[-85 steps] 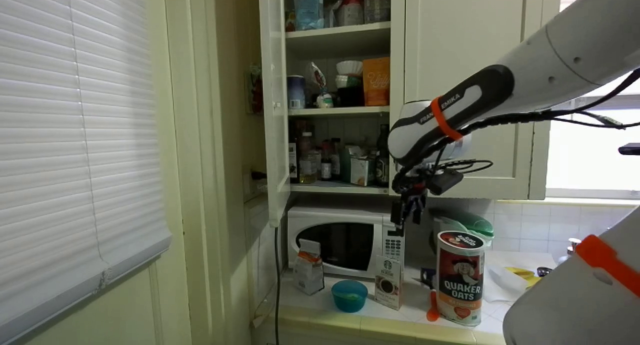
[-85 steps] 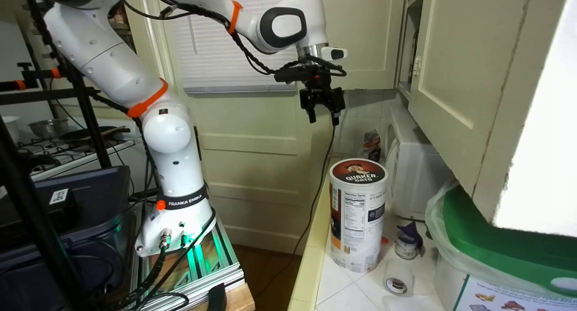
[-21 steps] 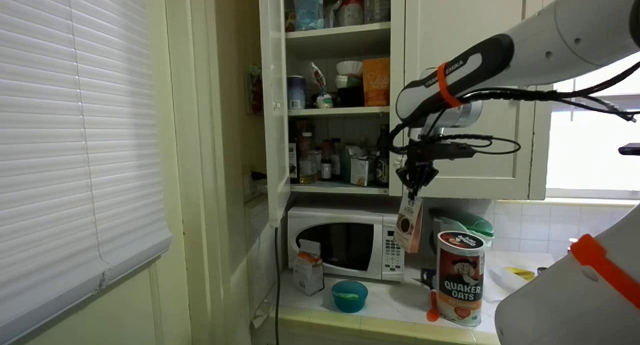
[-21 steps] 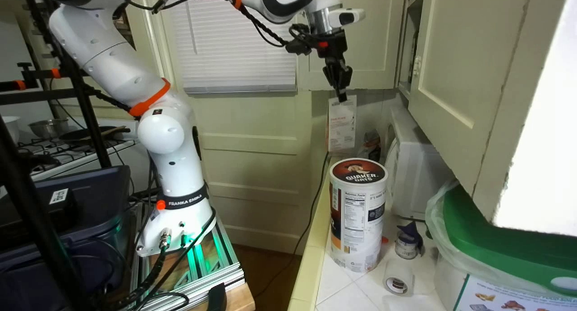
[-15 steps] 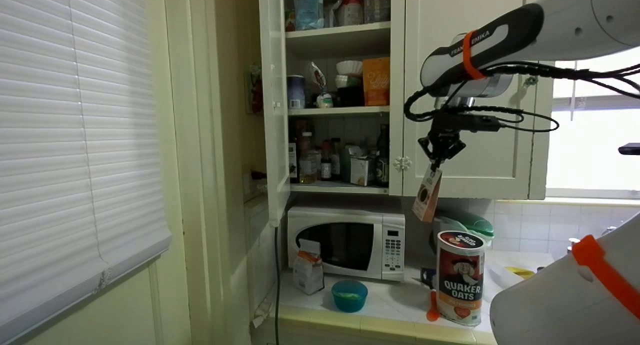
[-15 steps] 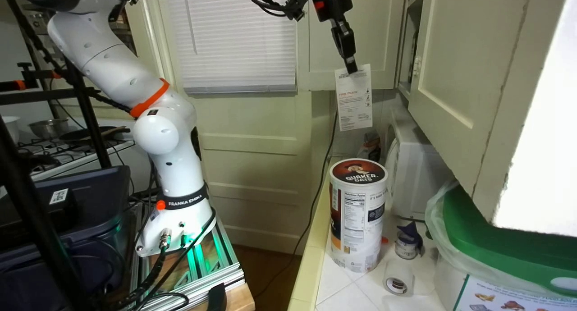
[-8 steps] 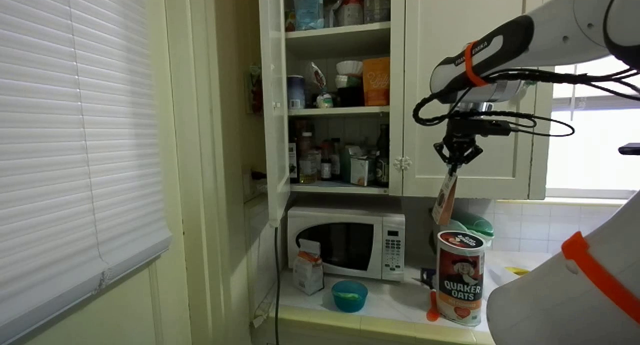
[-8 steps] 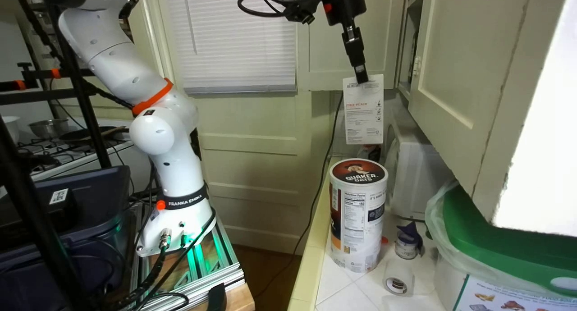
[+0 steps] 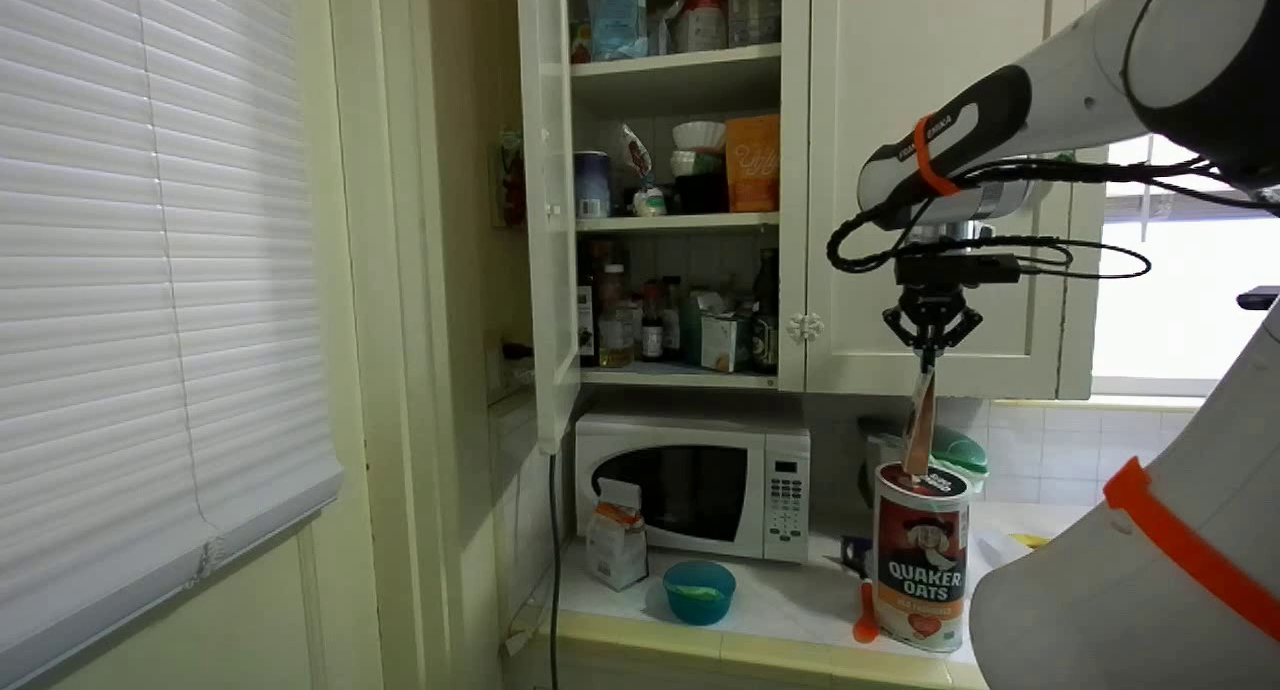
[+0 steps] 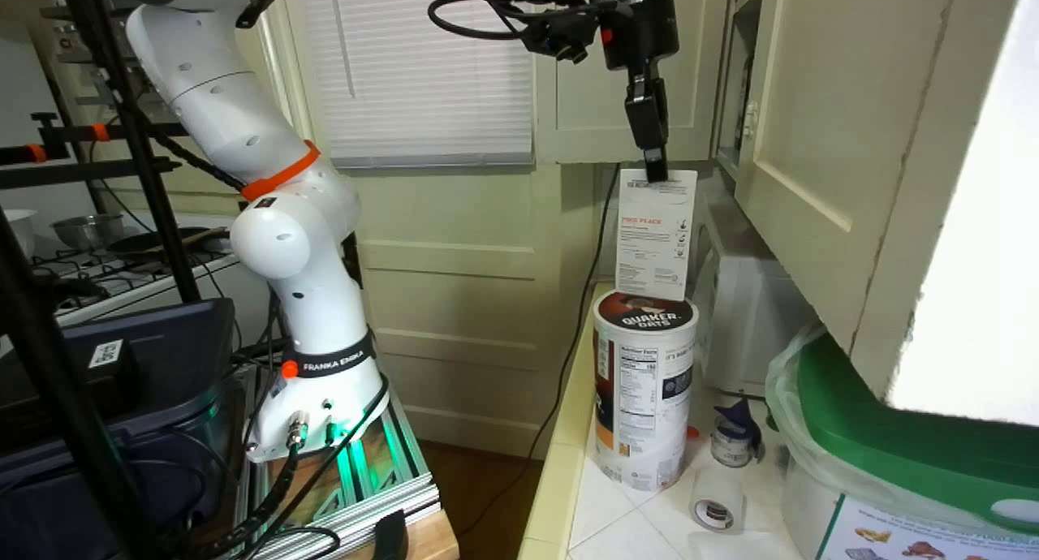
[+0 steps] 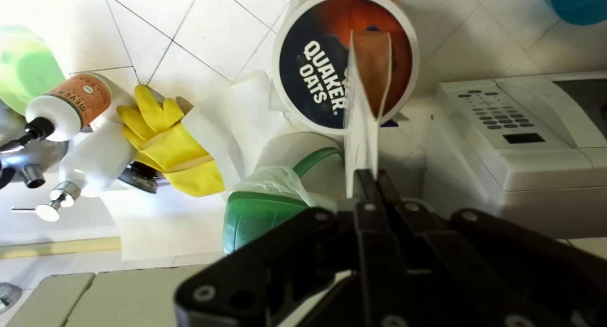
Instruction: Put the white packet on top of the white container on the right.
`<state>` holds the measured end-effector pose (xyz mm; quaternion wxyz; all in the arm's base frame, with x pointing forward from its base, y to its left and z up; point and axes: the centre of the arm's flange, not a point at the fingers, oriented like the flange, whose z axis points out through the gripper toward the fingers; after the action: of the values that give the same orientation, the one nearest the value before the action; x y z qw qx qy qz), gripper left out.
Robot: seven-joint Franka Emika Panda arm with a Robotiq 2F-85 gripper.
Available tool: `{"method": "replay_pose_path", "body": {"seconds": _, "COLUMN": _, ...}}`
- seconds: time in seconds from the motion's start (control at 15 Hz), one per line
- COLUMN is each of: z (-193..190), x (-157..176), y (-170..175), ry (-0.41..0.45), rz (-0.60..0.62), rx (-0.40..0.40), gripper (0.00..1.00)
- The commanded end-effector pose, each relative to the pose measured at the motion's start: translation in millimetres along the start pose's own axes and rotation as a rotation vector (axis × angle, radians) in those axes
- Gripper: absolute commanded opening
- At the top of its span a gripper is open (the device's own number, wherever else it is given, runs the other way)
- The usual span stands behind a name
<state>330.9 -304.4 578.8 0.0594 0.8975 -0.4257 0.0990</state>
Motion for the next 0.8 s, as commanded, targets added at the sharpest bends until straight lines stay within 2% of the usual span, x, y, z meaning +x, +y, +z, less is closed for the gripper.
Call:
{"method": "replay_pose_path", "body": {"seconds": 0.0, "z": 2, "x": 7, "y": 2, "ry": -0.029, "rz": 0.034, "rx": -0.069, "gripper": 0.0}}
{"method": "replay_pose_path", "body": {"seconds": 0.07, "z": 6, "x": 8, "y": 0, "ry": -0.022, "rz": 0.044, "rx": -0.075, "gripper": 0.27}}
{"method": "replay_pose_path", "body": {"seconds": 0.2, "z": 12, "x": 10, "y": -2, "ry": -0.023, "rz": 0.05, "rx": -0.084, "gripper": 0.34}}
{"method": "replay_pose_path", "body": {"seconds": 0.47, "z": 10, "x": 8, "y": -5, "ry": -0.026, "rz": 0.045, "rx": -0.078, "gripper": 0.66}}
{"method": "replay_pose_path", "body": {"seconds": 0.73, "z": -19, "x": 2, "y": -5, "ry": 0.011, "rz": 0.017, "rx": -0.043, "gripper": 0.94}}
